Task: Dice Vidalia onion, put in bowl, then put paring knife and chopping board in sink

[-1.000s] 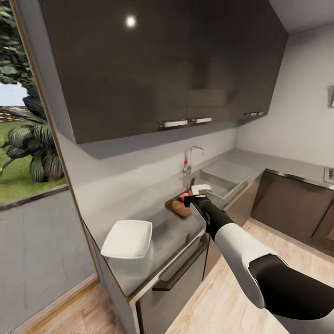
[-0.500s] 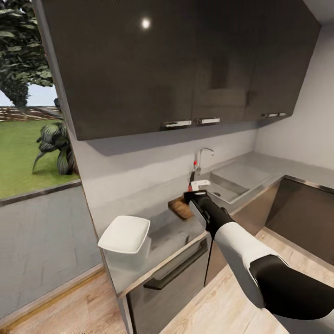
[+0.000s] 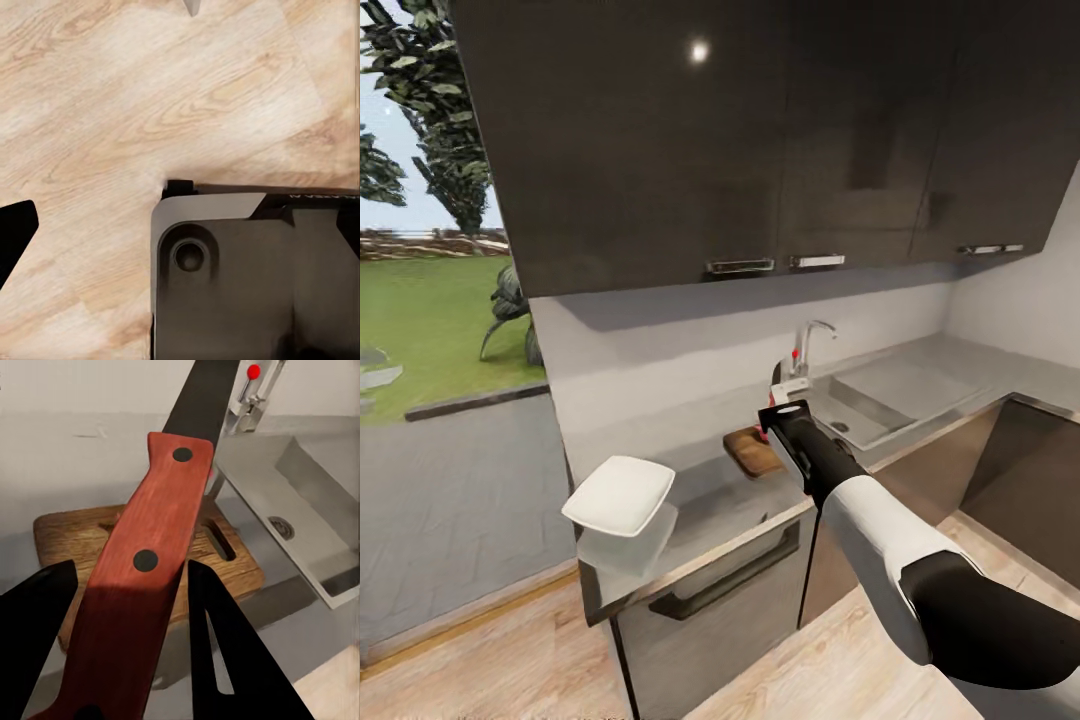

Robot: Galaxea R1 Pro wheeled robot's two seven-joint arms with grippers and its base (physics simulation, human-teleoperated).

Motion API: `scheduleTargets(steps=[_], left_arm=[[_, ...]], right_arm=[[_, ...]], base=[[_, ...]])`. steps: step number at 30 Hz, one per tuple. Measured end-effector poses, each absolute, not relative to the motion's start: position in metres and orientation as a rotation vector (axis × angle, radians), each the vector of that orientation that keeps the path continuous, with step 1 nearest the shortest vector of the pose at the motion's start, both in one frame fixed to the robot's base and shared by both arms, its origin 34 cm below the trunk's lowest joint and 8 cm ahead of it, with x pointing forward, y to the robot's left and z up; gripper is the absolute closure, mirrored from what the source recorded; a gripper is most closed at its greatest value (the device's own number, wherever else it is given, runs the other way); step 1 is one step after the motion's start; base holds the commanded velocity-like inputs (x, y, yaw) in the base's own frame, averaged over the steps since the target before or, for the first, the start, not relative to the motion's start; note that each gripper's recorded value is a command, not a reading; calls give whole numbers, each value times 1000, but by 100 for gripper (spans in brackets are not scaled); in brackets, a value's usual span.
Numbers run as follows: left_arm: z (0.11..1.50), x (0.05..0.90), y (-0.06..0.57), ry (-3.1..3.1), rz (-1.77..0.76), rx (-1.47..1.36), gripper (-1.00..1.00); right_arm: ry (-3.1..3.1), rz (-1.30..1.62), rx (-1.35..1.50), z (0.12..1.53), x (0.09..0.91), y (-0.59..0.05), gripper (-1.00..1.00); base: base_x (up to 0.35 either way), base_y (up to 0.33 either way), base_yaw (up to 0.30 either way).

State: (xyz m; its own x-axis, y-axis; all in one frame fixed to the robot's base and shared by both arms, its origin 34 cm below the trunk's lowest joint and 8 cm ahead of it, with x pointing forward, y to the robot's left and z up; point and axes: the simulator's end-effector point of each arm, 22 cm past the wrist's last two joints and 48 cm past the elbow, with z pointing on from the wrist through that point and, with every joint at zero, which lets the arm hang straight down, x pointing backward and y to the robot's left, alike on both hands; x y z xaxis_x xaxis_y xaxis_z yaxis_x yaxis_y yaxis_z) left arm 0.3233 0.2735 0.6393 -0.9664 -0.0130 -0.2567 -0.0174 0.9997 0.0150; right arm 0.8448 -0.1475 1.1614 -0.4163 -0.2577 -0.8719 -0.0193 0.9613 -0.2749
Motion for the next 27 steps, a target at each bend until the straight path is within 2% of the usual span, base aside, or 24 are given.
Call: scheduleTargets(steps=[27], left_arm=[[639, 324, 268, 2881, 15, -21, -100]], right_arm=[[1905, -445, -304, 1179, 849, -158, 100]], base=[[0, -340, 199]])
